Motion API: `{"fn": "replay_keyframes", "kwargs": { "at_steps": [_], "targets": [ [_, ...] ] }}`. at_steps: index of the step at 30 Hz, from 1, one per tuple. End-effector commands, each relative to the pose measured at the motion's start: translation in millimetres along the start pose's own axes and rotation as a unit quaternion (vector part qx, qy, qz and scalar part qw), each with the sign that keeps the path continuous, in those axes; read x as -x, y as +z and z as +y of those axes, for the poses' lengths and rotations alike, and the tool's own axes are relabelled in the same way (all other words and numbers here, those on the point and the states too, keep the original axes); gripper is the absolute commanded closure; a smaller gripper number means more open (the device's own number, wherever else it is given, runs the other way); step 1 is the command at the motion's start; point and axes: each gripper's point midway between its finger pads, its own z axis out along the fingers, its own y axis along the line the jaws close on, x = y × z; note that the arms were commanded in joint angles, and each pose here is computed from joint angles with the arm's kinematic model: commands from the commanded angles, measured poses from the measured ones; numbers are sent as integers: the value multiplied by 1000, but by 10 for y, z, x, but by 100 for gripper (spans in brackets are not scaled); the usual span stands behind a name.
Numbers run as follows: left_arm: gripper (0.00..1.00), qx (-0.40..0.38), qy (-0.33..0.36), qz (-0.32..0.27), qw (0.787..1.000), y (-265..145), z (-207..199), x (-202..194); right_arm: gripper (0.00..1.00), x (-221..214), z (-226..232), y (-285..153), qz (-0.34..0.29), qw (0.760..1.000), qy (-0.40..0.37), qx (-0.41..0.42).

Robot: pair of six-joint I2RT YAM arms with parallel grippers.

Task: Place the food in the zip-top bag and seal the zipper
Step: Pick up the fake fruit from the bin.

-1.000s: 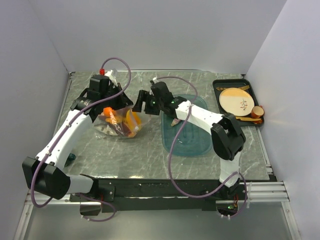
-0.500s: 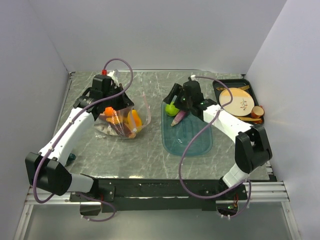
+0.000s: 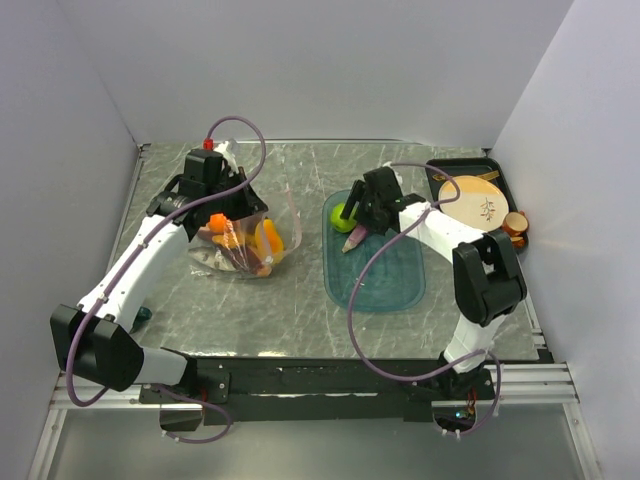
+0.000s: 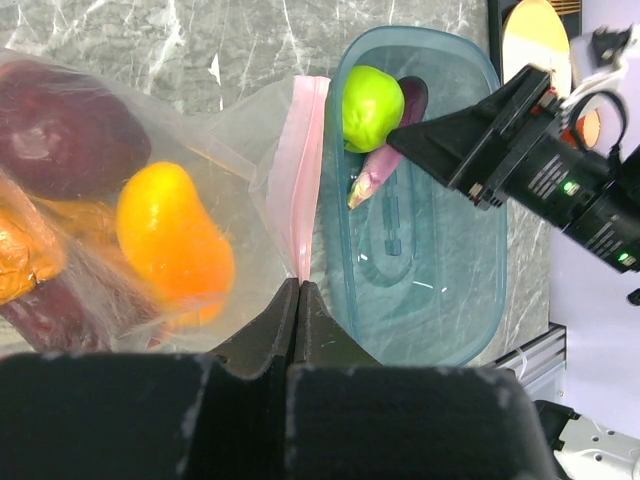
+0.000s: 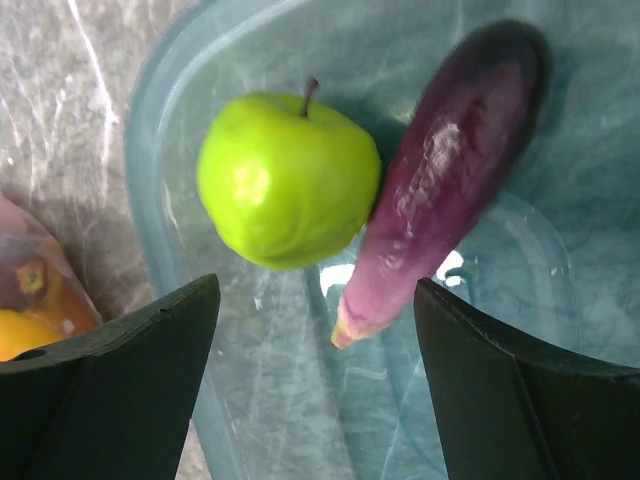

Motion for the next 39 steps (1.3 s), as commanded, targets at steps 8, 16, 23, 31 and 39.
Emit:
{"fn": "replay_keyframes", "kwargs": {
  "at_steps": [8, 16, 23, 31, 39],
  "targets": [
    [99, -27, 16, -28, 999, -62, -183, 190, 14, 447, 289, 82, -26, 998, -53, 17],
    [99, -24, 17, -26, 999, -51, -163, 172, 13, 341, 180, 240, -5, 997, -77, 2],
    [99, -18, 18, -28, 999, -57, -141, 176, 13, 309, 190, 421, 7, 995, -102, 6],
    [99, -15, 16, -27, 999, -65, -117, 149, 12, 207, 86, 566, 30, 995, -99, -12],
    [99, -15, 15, -26, 999, -62, -113, 144, 11, 61, 92, 558, 60, 993, -98, 9]
  ]
}}
